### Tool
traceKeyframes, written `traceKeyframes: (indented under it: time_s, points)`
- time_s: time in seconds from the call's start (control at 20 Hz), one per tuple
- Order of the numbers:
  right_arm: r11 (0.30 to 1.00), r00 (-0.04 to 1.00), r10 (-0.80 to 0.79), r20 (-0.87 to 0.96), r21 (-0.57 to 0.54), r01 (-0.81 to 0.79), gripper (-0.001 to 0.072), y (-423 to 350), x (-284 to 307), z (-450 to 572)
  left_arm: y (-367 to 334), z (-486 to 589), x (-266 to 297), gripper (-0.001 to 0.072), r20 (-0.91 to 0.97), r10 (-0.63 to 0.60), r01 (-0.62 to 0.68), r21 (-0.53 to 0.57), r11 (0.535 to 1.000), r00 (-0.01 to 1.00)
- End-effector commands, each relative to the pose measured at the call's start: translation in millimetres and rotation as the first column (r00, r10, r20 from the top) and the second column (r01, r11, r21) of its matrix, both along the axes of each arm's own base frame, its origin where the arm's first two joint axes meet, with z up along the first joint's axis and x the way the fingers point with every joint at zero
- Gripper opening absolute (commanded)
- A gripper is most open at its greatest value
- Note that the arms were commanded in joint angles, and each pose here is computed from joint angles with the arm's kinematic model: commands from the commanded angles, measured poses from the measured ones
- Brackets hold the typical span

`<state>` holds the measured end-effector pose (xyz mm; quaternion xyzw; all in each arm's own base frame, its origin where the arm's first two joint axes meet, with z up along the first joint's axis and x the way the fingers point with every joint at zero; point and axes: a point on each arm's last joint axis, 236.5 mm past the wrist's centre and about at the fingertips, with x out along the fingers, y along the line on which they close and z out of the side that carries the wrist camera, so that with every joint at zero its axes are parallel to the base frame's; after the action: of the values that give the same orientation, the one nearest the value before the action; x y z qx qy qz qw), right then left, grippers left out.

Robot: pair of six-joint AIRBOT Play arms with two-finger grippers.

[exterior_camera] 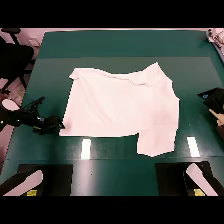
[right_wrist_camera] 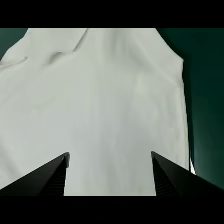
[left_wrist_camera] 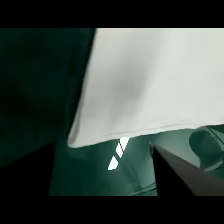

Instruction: Fold the shirts.

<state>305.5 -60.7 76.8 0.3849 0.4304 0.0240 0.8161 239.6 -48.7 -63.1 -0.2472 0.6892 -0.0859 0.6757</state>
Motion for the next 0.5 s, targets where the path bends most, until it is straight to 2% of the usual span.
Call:
traceKeyframes:
  time_s: [0.0, 0.15, 0.3, 0.35, 0.45]
  points:
    - [1.0, 1.0, 0.009, -0.021, 0.02, -0.009, 0.0585, 13.2, -5.6, -14.0, 15.7, -15.7, -15.2, 0.0682, -0.051, 0.059, -0.058, 0.016, 0.998, 0.997]
    - [0.997, 0.996, 0.073, -0.042, 0.04, -0.072, 0.0585, 31.1, -1.3, -21.4, 1.0, -19.2, -12.8, 0.0682, -0.025, 0.063, -0.064, -0.049, 0.997, 0.998]
    - [0.993, 0.992, 0.115, -0.046, 0.043, -0.113, 0.0585, 43.9, 1.3, -23.8, -2.2, -30.5, -18.5, 0.0681, -0.035, 0.091, -0.093, -0.054, 0.994, 0.995]
    - [0.992, 0.992, 0.123, -0.042, 0.04, -0.121, 0.0585, 46.9, 3.0, -23.5, -2.8, -33.7, -21.8, 0.066, -0.039, 0.088, -0.09, -0.053, 0.994, 0.995]
    - [0.99, 0.99, 0.139, -0.039, 0.035, -0.138, 0.0585, 52.4, 4.4, -23.5, -2.5, -36.7, -20.0, 0.0491, -0.025, 0.094, -0.095, -0.05, 0.994, 0.995]
